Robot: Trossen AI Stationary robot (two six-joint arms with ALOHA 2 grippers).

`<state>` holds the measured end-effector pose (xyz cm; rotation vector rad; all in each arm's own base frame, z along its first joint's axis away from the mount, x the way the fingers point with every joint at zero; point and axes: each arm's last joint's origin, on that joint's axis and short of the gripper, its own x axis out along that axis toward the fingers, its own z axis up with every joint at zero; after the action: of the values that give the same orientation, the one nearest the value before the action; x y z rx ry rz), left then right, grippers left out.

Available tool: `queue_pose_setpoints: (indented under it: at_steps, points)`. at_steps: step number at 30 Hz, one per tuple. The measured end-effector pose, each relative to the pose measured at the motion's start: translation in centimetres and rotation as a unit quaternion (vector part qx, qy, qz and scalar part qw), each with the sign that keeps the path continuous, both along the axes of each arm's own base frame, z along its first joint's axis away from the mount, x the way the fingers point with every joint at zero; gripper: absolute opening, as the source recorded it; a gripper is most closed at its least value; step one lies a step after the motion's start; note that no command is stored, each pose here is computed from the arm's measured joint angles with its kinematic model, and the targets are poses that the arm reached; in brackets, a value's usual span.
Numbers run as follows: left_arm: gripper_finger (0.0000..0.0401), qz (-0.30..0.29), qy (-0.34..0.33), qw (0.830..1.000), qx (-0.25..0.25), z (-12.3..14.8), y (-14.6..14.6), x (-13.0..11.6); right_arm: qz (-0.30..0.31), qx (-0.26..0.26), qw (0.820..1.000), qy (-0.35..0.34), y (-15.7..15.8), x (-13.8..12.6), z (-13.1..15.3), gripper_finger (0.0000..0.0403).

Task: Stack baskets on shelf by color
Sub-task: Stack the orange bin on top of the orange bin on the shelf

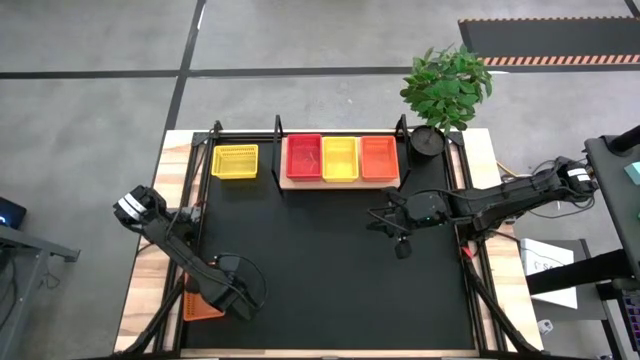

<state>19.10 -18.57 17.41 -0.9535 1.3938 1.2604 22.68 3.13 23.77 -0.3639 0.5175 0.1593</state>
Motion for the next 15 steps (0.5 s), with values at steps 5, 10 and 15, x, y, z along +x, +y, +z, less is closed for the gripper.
queue_pose_setpoints:
  at_steps: [5, 10, 15]
  points:
    - [0.006, 0.0, -0.001, 1.0, -0.001, -0.03, -0.01, 0.01, -0.002, 0.003, 1.0, 0.001, -0.01, -0.01, -0.02, 0.0009]
    - [0.0006, -0.003, -0.009, 1.0, -0.008, -0.02, -0.16, 0.16, -0.002, 0.003, 1.0, 0.003, 0.0, -0.03, -0.09, 0.0009]
    - [0.0001, -0.04, -0.035, 0.999, -0.009, 0.77, -0.48, 0.71, -0.002, 0.003, 1.0, 0.003, 0.0, -0.03, -0.1, 0.0009]
